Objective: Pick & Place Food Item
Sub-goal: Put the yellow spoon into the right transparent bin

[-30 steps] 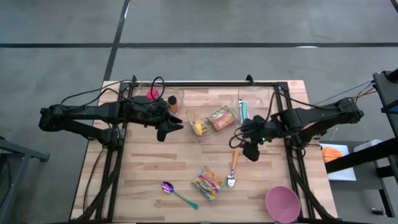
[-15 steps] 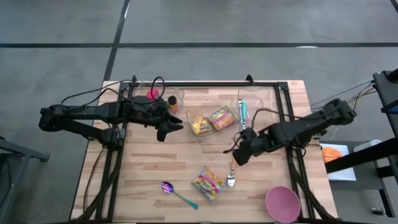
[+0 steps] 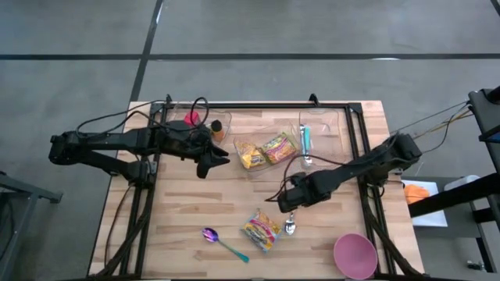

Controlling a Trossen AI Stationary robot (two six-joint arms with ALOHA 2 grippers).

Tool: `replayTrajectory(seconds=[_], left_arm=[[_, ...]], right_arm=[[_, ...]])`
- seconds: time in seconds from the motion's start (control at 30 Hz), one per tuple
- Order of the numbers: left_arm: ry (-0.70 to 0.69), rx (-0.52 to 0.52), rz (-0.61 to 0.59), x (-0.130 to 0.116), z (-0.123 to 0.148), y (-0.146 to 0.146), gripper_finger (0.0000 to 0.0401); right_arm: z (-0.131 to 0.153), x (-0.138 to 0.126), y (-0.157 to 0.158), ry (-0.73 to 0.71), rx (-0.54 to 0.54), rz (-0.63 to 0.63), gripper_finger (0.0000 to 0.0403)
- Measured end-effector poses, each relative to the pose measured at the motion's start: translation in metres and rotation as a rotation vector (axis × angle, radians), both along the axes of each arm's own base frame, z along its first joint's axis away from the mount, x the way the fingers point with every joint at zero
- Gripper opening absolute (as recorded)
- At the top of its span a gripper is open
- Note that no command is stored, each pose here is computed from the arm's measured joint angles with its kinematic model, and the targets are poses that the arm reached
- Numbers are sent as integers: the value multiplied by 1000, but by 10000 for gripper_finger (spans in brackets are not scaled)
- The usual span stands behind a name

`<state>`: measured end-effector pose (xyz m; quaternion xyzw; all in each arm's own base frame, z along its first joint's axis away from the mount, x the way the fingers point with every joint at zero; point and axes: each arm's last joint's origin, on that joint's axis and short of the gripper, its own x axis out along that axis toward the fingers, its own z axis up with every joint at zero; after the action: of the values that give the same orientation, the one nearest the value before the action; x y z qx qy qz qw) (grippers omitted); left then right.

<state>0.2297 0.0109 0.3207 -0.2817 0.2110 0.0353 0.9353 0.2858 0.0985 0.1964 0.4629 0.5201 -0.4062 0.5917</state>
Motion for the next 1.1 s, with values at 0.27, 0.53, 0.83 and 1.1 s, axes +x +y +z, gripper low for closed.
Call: replayTrajectory(seconds=[0.27,0.53,0.83,1.1], left_arm=[[11,-12,-70,-1,-1,-2,178],[10,-25,-110,-1,-1,-3,178],[4,-30,-128,-2,0,-4,178],[-11,-5,-139,-5,3,-4,178]], right_arm=[[-20,8,3,43,20,-173,228],[-41,20,0,58,23,-271,228],[-57,24,-3,105,13,-308,220],[-63,24,-4,142,13,-258,103]])
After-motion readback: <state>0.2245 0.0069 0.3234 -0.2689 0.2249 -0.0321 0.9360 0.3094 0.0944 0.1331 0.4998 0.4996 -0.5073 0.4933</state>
